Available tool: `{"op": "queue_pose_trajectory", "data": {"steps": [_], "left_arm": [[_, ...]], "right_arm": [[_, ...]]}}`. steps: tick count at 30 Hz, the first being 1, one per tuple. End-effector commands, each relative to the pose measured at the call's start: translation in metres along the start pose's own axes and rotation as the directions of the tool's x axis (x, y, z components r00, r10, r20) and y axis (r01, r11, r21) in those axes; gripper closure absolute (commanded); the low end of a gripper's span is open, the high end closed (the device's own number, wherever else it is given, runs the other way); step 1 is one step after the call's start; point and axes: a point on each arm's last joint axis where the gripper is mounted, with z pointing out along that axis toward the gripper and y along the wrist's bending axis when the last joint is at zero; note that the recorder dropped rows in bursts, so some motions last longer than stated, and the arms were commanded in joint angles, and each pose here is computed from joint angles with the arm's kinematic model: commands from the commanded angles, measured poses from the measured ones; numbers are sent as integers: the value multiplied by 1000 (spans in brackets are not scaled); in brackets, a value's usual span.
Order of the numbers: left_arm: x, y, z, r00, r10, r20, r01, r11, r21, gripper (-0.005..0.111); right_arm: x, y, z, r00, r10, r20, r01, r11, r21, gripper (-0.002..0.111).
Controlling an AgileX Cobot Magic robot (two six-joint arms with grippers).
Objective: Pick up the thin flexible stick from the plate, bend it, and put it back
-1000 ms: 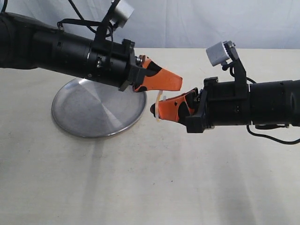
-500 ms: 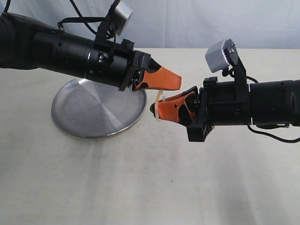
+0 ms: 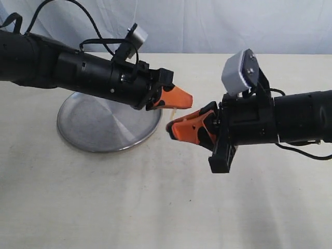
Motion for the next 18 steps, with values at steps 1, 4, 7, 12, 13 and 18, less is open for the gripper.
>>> {"op": "queue_pose_trajectory", "data": {"steps": [1,4,7,12,13,18], "left_arm": [[-5,13,1,999,-13,52,16,998,-61,106],[-5,12,1,999,-10,50,13,998,-55,106],[-5,12,1,999,-10,50,13,998,-55,106],[-5,8,1,999,-16,46,16,1000,-11,106],[-5,8,1,999,-13,47,14,1000,-7,106],[-5,9,1,999,-4,47,6,1000,-23,106]], "right_arm": [[-13,26,-4,993,-41,107,65,969,-239,109],[-13,26,-4,993,-41,107,66,969,-239,109],[-13,26,-4,993,-41,107,66,969,-239,109],[-12,27,-4,994,-44,103,68,968,-241,109],[-12,27,-4,994,-44,103,68,968,-241,109],[-11,24,-3,997,6,79,12,975,-224,109]]}}
